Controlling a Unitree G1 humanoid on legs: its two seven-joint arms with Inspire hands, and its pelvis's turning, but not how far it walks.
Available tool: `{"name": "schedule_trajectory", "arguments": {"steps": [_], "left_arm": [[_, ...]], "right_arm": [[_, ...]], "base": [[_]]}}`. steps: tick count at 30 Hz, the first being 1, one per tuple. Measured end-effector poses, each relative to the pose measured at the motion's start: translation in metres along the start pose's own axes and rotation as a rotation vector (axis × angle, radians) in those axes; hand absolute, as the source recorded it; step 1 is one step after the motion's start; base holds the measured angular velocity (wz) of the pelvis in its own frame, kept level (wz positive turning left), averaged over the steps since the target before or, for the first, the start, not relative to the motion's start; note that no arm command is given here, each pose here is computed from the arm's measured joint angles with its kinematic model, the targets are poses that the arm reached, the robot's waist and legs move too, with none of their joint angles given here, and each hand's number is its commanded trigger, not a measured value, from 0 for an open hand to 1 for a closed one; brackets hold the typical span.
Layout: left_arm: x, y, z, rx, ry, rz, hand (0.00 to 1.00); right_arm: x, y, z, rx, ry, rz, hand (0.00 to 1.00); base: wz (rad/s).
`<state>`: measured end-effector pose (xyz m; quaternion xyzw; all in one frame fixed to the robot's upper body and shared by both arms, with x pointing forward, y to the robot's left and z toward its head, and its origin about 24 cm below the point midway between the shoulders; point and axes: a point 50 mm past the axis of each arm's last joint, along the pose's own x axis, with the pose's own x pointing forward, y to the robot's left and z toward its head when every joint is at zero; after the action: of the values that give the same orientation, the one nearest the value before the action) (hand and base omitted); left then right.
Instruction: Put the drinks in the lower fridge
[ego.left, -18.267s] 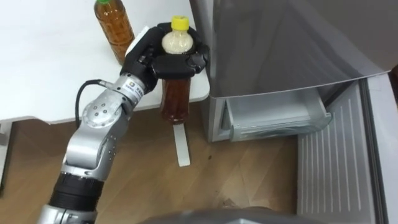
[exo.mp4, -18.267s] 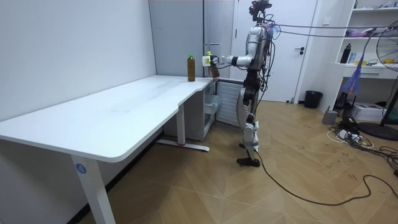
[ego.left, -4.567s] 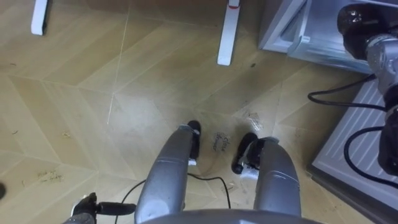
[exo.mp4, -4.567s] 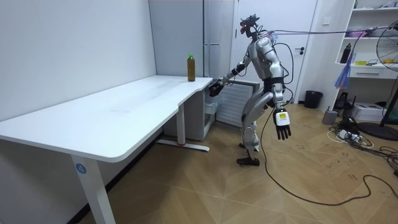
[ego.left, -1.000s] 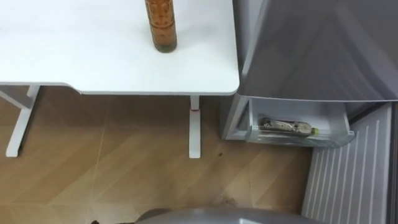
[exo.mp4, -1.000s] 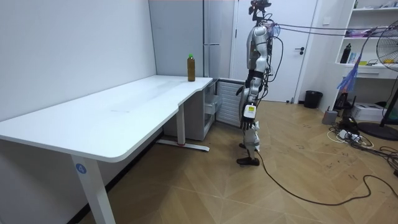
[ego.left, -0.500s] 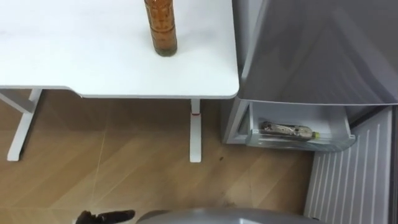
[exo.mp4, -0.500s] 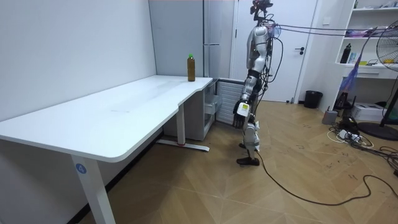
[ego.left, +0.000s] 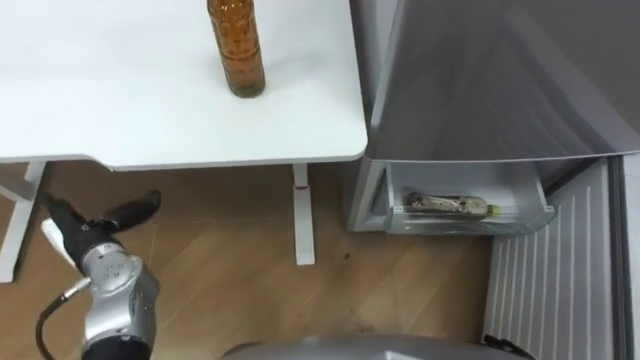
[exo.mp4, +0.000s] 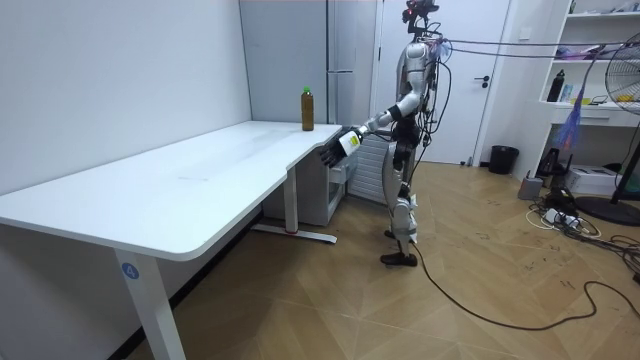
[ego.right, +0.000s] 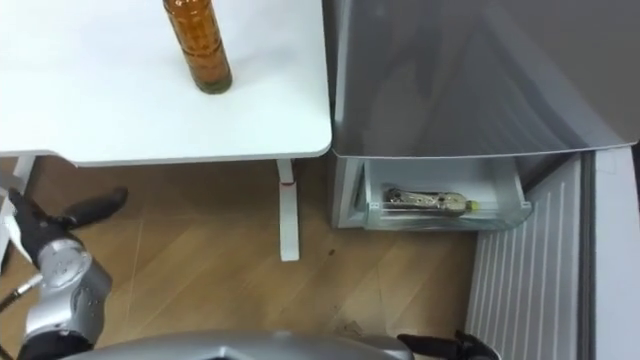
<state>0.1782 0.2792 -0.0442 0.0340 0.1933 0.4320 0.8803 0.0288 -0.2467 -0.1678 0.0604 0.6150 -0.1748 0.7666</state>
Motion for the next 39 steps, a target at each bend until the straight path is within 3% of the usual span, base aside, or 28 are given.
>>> {"name": "schedule_trajectory", "arguments": {"steps": [8, 13, 15, 20, 28, 39], "left_arm": [[-0.009, -0.006, 0.026, -0.020, -0.109, -0.024, 0.00], [-0.031, -0.026, 0.093, -0.215, -0.402, -0.160, 0.00], [-0.035, -0.034, 0.098, -0.225, -0.430, -0.219, 0.00], [-0.042, -0.049, 0.092, -0.195, -0.411, -0.343, 0.00], [-0.038, -0.052, 0.092, -0.349, -0.308, -0.434, 0.00], [-0.032, -0.070, 0.100, -0.414, -0.259, -0.534, 0.00]], "right_arm": [[0.000, 0.001, -0.001, 0.003, 0.001, 0.025, 0.00], [0.000, 0.003, -0.001, -0.008, -0.007, 0.038, 0.00], [0.000, 0.002, 0.000, -0.007, -0.011, 0.036, 0.00], [0.000, 0.003, 0.002, -0.010, -0.017, 0.045, 0.00], [-0.001, 0.000, -0.005, -0.023, 0.003, 0.044, 0.00], [-0.001, -0.002, -0.004, -0.023, 0.008, 0.021, 0.00]], "base": [[0.06], [-0.02], [-0.09], [-0.08], [-0.05], [-0.01]]}}
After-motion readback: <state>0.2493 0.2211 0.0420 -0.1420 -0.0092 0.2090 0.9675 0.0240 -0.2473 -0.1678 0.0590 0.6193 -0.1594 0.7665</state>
